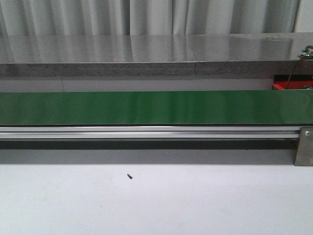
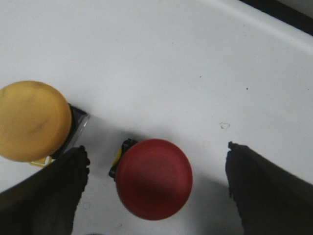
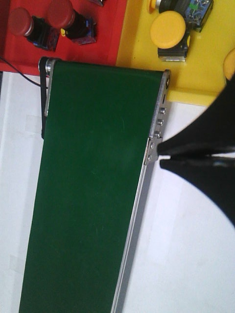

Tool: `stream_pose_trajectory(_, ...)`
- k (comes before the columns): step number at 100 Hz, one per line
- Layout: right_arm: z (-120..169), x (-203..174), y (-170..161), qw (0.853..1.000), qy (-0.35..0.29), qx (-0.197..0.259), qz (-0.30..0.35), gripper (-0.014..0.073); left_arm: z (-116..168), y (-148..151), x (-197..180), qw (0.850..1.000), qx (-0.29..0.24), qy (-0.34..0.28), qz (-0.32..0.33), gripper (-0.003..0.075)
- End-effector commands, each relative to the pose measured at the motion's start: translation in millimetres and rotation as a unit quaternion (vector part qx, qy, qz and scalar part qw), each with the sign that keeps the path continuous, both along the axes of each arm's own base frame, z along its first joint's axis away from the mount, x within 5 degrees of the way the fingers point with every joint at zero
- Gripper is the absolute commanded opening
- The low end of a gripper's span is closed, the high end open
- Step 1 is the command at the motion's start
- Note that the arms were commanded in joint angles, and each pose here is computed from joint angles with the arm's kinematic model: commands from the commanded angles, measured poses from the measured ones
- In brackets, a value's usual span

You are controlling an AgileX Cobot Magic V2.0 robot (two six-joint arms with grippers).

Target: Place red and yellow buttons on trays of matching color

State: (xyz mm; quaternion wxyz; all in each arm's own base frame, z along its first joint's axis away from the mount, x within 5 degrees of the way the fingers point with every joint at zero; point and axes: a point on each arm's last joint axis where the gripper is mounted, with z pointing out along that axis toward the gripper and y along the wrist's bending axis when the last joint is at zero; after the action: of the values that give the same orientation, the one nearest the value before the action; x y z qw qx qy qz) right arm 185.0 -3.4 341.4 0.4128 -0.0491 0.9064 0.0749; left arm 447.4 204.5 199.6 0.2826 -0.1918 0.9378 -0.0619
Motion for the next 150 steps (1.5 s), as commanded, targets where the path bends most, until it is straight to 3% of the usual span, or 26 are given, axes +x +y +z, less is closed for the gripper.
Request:
stream_pose_trajectory(1, 17.4, 0.5, 0.3, 0.999, -0.047, 0.002, -0.006, -0.0070, 41.8, -2.0, 1.6, 0.998, 0.021, -0.061, 0.011, 0.0545)
stream_pose_trajectory(34, 17.4, 0.5, 0.3, 0.999, -0.047, 0.002, -0.006, -0.0070, 24.9, -2.0, 3.2, 0.999, 0.007, -0.036, 0.006, 0.0529)
stream_pose_trajectory(69, 17.4, 0.5, 0.3, 0.999, -0.047, 0.002, -0.006, -0.0070, 31.9, -1.0, 5.3, 0.999, 0.014, -0.046, 0.002, 0.0209)
stream_pose_trajectory(81, 17.4, 0.5, 0.3, 0.999, -0.047, 0.002, -0.006, -0.0070, 54.0, -1.2, 6.8, 0.998, 0.022, -0.061, -0.006, 0.0109)
stream_pose_trajectory(93, 17.4, 0.5, 0.3, 0.999, -0.047, 0.002, -0.006, -0.0070, 81.7, -4.4, 2.2, 0.997, 0.031, -0.073, -0.018, 0.0064)
stream_pose_trajectory(130, 17.4, 0.5, 0.3, 0.999, -0.047, 0.002, -0.006, -0.0070, 164.2, -30.3, -41.4, 0.993, 0.042, -0.095, -0.047, 0.0063)
stream_pose_trajectory(150, 17.4, 0.5, 0.3, 0.999, -0.047, 0.002, -0.006, -0.0070, 174.1, -51.0, -67.9, 0.993, 0.048, -0.088, -0.068, 0.0063)
